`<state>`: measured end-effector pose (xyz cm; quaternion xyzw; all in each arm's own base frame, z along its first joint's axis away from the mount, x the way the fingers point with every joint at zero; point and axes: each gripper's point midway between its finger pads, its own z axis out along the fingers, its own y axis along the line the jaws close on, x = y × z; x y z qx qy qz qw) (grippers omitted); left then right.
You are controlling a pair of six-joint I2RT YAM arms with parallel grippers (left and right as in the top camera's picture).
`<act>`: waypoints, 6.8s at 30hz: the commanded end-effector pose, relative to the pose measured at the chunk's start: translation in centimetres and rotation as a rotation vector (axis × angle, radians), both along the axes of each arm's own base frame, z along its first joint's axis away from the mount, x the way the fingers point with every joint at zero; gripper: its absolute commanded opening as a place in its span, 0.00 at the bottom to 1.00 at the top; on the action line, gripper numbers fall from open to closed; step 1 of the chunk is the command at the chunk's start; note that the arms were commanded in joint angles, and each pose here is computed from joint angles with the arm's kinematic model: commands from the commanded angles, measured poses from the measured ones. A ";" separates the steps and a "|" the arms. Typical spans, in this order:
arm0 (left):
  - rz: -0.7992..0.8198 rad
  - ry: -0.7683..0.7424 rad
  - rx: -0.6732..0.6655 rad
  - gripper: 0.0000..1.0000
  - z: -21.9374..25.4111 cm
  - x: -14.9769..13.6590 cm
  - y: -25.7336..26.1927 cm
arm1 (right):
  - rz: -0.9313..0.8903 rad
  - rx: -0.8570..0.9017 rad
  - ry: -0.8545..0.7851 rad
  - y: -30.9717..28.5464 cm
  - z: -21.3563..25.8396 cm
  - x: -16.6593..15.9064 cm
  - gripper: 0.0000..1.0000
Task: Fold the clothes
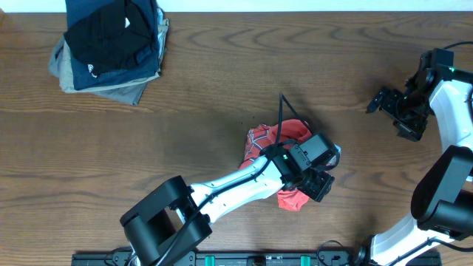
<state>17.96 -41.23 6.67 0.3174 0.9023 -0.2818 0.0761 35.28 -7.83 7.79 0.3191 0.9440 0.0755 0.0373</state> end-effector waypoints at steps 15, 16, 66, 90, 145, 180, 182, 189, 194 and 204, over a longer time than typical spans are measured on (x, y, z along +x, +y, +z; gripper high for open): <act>0.197 -0.198 -0.121 0.60 11.6 3.5 4.2 | 0.016 -0.011 -0.022 -0.1 0.7 0.4 0.99; 0.274 -0.189 -0.079 0.60 11.0 4.7 5.6 | 0.016 -0.011 -0.022 -0.1 0.7 0.4 0.99; 0.406 0.237 -0.153 0.29 1.3 11.5 6.0 | 0.016 -0.011 -0.022 -0.1 0.7 0.4 0.99; 0.208 0.120 -0.304 0.06 3.2 5.4 -4.1 | 0.016 -0.011 -0.022 -0.1 0.7 0.4 0.99; 0.272 0.143 0.022 0.75 0.0 5.5 4.4 | 0.016 -0.011 -0.022 -0.1 0.7 0.4 0.99; 0.106 0.043 0.027 0.72 -5.3 1.6 -1.4 | 0.016 -0.011 -0.022 -0.1 0.7 0.4 0.99; 0.104 0.035 0.006 0.72 -4.2 1.7 -1.6 | 0.016 -0.011 -0.022 -0.1 0.7 0.4 0.99; 0.111 -0.016 -0.082 0.72 2.9 1.9 -1.2 | 0.016 -0.011 -0.022 -0.1 0.7 0.4 0.99; 0.132 -0.074 -0.108 0.71 5.6 2.3 -0.5 | 0.016 -0.011 -0.022 -0.1 0.7 0.4 0.99; 0.177 -0.098 0.002 0.06 1.5 3.6 0.2 | 0.016 -0.011 -0.022 -0.1 0.7 0.4 0.99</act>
